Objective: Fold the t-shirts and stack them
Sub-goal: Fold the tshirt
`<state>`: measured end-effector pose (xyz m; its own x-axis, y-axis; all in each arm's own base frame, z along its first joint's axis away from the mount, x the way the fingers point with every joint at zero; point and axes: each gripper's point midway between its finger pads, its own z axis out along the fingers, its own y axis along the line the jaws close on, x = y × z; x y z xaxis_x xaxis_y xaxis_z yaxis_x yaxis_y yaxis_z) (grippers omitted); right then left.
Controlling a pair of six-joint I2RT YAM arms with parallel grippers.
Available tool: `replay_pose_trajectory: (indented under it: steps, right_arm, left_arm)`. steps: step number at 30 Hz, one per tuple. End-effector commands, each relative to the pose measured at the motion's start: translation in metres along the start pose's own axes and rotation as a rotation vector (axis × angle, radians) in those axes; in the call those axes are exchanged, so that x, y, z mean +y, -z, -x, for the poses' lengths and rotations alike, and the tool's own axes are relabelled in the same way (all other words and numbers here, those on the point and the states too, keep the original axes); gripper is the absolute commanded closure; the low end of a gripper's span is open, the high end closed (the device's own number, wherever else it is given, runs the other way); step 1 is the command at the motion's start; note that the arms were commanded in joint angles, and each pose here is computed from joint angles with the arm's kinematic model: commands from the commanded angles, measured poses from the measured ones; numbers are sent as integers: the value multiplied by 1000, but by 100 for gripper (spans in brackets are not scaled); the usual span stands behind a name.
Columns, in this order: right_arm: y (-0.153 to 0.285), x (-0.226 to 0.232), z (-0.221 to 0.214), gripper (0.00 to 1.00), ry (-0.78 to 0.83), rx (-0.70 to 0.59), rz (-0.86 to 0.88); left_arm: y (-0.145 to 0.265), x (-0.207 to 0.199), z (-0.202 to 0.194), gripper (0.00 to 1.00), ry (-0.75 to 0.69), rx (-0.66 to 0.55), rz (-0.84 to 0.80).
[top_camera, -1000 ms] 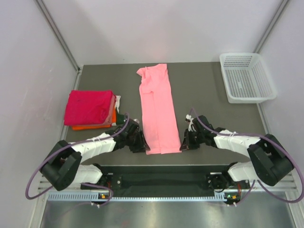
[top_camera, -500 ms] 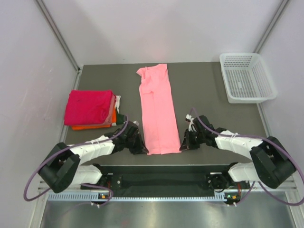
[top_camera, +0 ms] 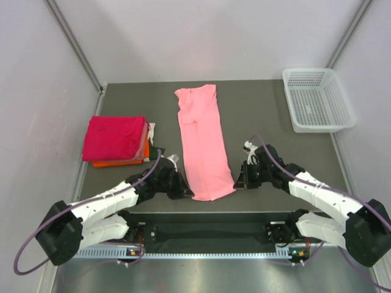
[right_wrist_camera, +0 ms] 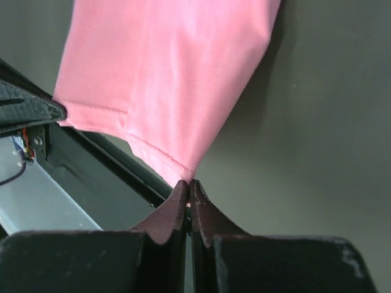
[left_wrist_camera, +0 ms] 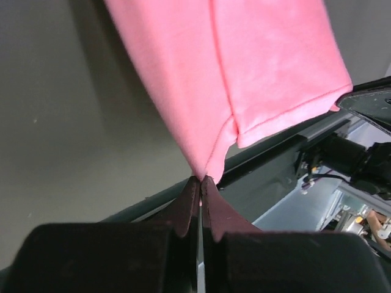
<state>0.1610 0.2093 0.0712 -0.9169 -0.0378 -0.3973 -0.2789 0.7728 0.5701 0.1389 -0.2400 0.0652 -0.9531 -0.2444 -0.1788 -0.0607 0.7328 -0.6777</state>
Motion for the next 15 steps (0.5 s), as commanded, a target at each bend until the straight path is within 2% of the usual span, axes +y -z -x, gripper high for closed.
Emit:
replay_pose_trajectory:
  steps: [1,8,15]
  right_arm:
    - [12,19,46,100,43,-96,7]
    - [5,26,107,100,40,-134,18]
    - [-18,7,168,100,-1,-130,-1]
  left_arm:
    - [11,-27,20,100,24,-24,-35]
    - [22,-46,94,100,87,-109,-120]
    - [20,-34,168,100,142,-155,-134]
